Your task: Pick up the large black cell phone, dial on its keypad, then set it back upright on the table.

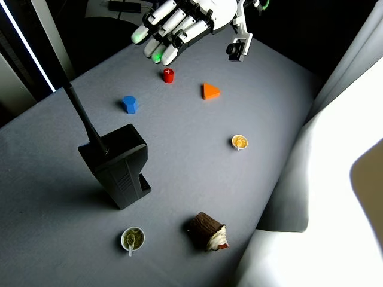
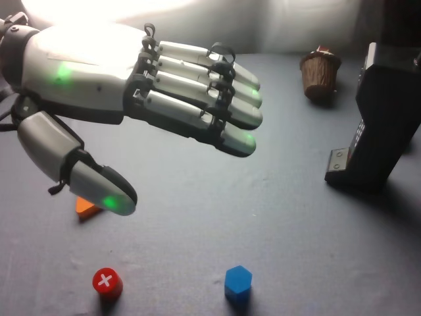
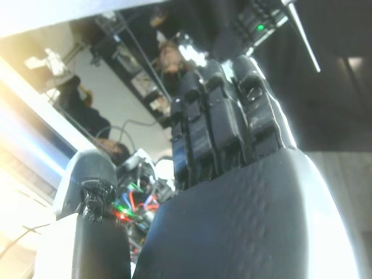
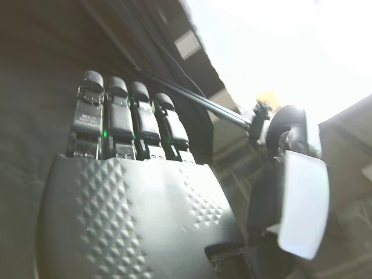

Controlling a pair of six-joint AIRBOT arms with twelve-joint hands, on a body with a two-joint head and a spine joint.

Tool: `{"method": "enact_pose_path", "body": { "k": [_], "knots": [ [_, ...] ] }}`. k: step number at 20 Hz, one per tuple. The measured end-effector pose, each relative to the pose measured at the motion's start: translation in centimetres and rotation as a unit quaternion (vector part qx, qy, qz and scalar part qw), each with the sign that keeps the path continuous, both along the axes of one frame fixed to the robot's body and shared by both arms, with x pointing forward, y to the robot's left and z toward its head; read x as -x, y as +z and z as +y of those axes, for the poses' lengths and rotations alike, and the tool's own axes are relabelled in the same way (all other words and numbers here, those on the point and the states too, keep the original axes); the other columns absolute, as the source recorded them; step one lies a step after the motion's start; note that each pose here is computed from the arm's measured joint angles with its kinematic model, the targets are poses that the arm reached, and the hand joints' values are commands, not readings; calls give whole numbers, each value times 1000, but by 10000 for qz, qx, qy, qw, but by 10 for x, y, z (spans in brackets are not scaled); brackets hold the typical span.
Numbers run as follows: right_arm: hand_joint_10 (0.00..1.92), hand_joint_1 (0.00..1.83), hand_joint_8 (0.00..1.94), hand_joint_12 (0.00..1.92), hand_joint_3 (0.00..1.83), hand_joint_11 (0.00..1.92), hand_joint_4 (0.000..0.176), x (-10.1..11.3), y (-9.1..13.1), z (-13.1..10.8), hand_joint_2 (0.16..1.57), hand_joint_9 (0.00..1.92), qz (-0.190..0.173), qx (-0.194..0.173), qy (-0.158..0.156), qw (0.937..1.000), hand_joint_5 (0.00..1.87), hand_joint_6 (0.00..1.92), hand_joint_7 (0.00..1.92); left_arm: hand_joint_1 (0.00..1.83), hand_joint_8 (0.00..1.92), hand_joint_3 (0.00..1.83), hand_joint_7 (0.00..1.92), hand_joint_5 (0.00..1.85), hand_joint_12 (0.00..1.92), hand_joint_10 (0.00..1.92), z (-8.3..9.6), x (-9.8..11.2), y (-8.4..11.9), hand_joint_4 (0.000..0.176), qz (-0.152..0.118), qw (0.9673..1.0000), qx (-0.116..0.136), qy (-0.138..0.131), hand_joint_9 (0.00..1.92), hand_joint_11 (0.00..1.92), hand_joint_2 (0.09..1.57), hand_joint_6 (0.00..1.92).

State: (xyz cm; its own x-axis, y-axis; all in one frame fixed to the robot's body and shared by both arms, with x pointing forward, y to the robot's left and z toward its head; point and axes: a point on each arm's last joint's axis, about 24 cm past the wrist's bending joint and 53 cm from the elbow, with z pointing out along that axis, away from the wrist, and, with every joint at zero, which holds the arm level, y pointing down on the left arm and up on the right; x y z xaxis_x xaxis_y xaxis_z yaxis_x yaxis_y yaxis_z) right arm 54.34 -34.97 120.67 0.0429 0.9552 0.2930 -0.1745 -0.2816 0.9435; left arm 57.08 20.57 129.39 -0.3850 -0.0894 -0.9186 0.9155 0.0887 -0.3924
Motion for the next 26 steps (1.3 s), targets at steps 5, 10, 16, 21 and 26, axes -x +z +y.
{"method": "enact_pose_path", "body": {
  "k": [5, 10, 16, 21, 26],
  "knots": [
    [0, 0, 0, 385, 0, 0, 0, 3, -4, 49, 937, 130, 17, -13, 996, 9950, 50, 0, 109, 13, 2, 1, 152, 212, 388, 5, 3, -1, -3, 36, -10, 10000, -75, 20, 135, 0, 1201, 2],
    [2, 42, 1, 339, 0, 0, 0, -10, -4, 14, 898, 91, -102, 250, 426, 9987, 0, 0, 70, 2, 0, 1, 144, 205, 393, 0, 4, -1, -1, 41, -31, 10000, -57, 26, 140, 0, 1204, 0],
    [0, 134, 0, 257, 0, 0, 0, -14, -7, 31, 899, 60, -216, -93, 647, 9976, 0, 0, 28, 3, 6, 1, 166, 212, 383, 5, 5, -11, 0, 36, -88, 9997, -60, 225, 149, 0, 1204, 3],
    [1, 190, 2, 207, 1, 0, 0, -23, -9, 40, 904, 36, -306, -129, 932, 9951, 0, 0, 14, 6, 0, 0, 146, 202, 367, 0, 9, -20, -11, 35, -127, 9987, -325, 380, 134, 0, 1204, 0],
    [0, 287, 0, 126, 0, 0, 0, -28, -7, 60, 887, 2, -481, -338, 1210, 9909, 0, 0, 0, 0, 0, 1, 156, 198, 384, 1, 10, -21, -14, 38, -236, 9980, -425, 416, 141, 0, 1205, 0]
  ]
}}
